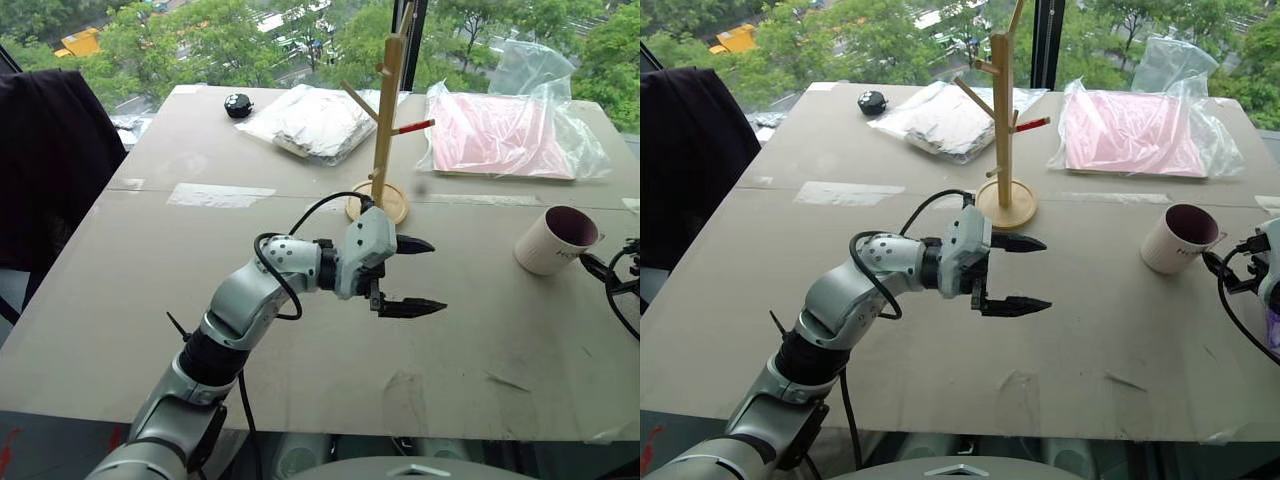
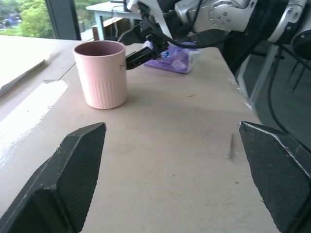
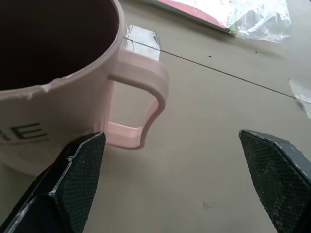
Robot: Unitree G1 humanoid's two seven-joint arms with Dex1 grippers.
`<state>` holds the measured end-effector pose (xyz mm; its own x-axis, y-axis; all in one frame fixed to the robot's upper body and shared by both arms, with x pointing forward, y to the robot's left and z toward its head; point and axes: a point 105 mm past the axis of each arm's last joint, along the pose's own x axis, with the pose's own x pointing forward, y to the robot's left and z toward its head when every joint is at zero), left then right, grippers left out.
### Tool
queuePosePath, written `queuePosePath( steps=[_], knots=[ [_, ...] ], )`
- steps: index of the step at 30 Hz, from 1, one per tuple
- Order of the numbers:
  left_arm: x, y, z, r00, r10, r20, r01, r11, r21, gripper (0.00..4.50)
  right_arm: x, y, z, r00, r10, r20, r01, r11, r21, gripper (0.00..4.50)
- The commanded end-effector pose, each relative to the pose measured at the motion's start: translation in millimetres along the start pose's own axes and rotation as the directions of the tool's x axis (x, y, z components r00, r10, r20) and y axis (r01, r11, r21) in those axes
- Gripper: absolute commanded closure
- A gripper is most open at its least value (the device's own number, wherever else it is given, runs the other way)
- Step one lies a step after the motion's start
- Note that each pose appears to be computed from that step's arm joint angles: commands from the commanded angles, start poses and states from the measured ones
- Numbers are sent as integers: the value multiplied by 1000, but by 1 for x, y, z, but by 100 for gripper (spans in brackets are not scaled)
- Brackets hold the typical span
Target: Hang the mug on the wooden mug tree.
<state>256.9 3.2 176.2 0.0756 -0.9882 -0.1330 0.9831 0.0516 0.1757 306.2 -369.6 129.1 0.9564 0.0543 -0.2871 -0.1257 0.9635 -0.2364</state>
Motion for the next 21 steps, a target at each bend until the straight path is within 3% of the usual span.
queuePosePath(
  steps=[1, 8, 20, 21],
  knots=[
    [1, -4, 12, 999, 23, 28, -24, 999, 42, 0, 10, -3, 12, 996, 25, 83, -28, 999, 42, 6],
    [1, -2, 11, 999, 41, 22, -43, 998, 54, 0, 30, 13, -2, 978, 186, 93, -199, 966, 162, 6],
    [1, -1, 11, 999, 48, 22, -50, 996, 68, 0, 52, 14, -7, 962, 231, 143, -256, 948, 188, 6],
    [1, -1, 11, 999, 50, 22, -51, 996, 69, 0, 53, 16, -7, 960, 241, 139, -264, 948, 179, 57]
  ],
)
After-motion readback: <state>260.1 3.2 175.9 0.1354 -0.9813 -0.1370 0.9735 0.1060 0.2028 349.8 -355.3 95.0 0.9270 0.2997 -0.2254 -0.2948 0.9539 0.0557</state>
